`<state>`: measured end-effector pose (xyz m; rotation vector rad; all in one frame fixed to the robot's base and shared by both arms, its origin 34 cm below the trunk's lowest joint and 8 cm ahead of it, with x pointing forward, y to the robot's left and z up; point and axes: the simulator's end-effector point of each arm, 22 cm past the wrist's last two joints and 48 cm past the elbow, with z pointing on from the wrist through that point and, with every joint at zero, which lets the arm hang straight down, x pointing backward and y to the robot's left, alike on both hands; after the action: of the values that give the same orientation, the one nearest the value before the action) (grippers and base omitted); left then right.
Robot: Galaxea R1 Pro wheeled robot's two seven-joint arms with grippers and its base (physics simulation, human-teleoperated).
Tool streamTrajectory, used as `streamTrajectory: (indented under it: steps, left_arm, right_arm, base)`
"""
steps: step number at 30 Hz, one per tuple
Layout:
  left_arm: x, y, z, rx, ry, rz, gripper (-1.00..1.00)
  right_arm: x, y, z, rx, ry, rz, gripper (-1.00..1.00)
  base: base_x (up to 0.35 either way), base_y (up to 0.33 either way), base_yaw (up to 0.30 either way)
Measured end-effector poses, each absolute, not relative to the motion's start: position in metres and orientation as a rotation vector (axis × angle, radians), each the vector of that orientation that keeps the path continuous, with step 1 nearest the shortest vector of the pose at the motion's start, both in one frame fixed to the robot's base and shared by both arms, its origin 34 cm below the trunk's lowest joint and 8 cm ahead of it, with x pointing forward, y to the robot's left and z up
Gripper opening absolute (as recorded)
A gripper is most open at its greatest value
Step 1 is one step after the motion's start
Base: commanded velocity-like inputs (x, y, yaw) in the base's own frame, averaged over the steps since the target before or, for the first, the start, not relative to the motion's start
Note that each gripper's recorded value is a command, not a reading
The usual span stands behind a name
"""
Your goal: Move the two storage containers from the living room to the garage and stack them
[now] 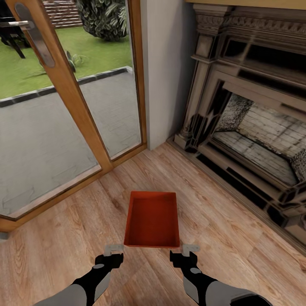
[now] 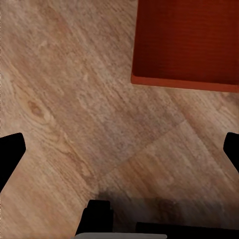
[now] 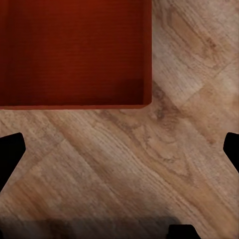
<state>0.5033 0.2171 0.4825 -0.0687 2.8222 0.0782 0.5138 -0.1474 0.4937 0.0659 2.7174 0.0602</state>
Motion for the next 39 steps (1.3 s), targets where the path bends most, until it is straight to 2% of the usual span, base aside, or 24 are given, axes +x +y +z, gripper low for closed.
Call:
streamTrajectory:
  steps: [39]
  left_arm:
    - [0.5014, 0.2166, 0.4821, -0.049, 2.825, 0.078, 1.00]
  right_arm:
    - [0.5185, -0.1466, 0.4962, 0.077, 2.693, 0.069, 1.00]
  base:
    - [0.187, 0.000, 0.000]
